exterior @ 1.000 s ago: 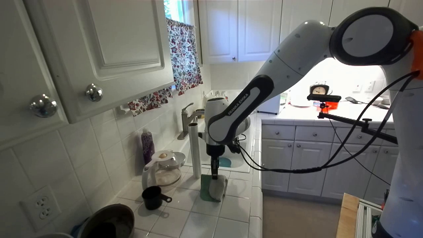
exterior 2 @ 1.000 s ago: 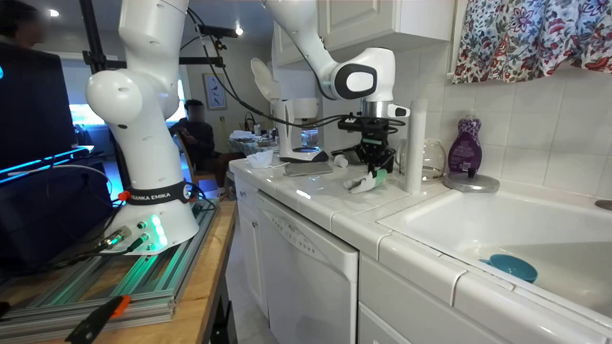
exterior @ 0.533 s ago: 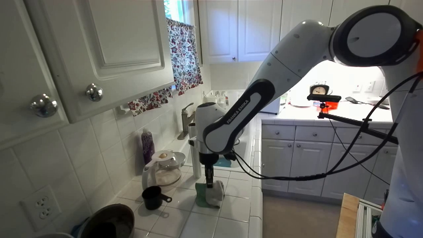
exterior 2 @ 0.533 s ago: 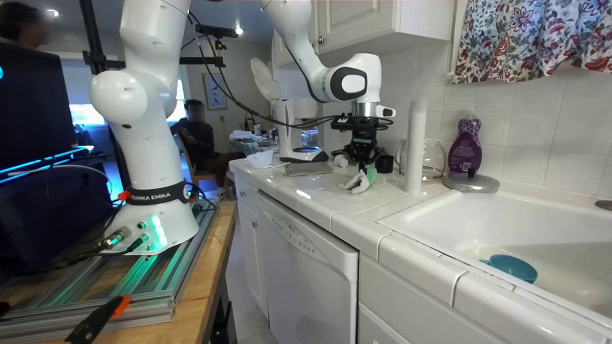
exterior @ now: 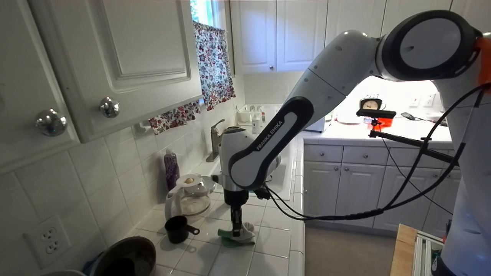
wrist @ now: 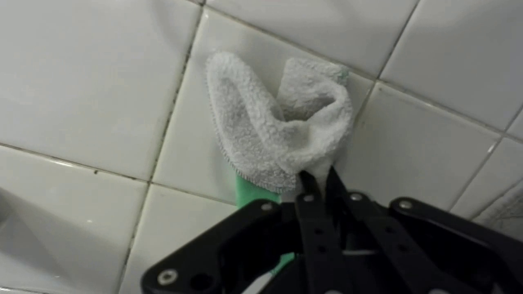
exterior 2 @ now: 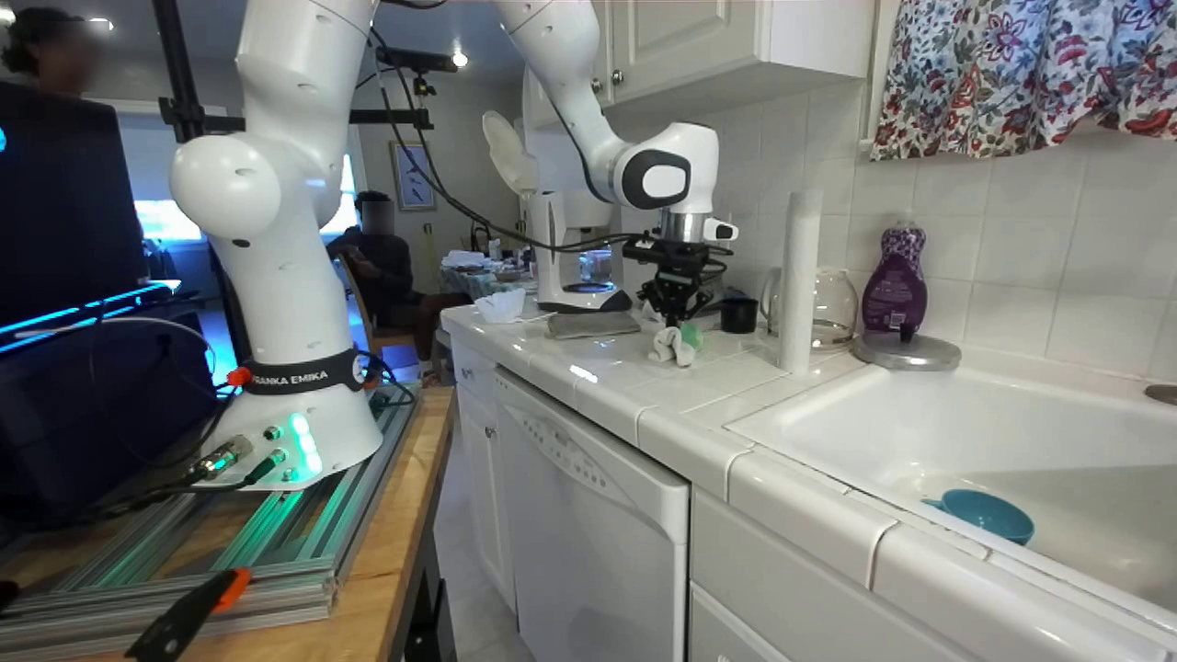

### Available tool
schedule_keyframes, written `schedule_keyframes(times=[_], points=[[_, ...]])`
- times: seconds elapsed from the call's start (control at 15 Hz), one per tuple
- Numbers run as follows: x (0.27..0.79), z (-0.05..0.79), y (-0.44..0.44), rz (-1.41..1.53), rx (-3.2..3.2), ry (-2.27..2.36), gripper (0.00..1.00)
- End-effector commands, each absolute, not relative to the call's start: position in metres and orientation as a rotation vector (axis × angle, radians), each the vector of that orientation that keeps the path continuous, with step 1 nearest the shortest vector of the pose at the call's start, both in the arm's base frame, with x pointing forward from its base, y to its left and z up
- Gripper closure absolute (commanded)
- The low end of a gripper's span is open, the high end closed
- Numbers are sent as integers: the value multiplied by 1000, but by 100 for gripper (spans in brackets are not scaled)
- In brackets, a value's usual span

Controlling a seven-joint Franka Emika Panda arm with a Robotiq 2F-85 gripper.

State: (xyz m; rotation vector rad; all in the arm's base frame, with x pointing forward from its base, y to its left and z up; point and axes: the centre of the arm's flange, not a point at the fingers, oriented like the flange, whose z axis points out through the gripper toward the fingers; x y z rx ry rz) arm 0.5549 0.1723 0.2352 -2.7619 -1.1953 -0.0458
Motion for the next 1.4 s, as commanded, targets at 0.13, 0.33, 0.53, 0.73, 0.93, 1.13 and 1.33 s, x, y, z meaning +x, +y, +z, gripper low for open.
schedule_keyframes(times=[0.13, 0.33, 0.53, 0.73, 0.93, 1.13, 1.33], points=[[552, 220, 169, -29, -2635, -1147, 98], [551, 214, 166, 24, -2619, -1136, 65], [548, 216, 166, 56, -2622, -1148, 45], [545, 229, 167, 46, -2634, -1170, 26], [544, 245, 167, 25, -2641, -1191, 3], [542, 264, 165, -28, -2657, -1203, 0], [544, 276, 160, -49, -2684, -1204, 6]])
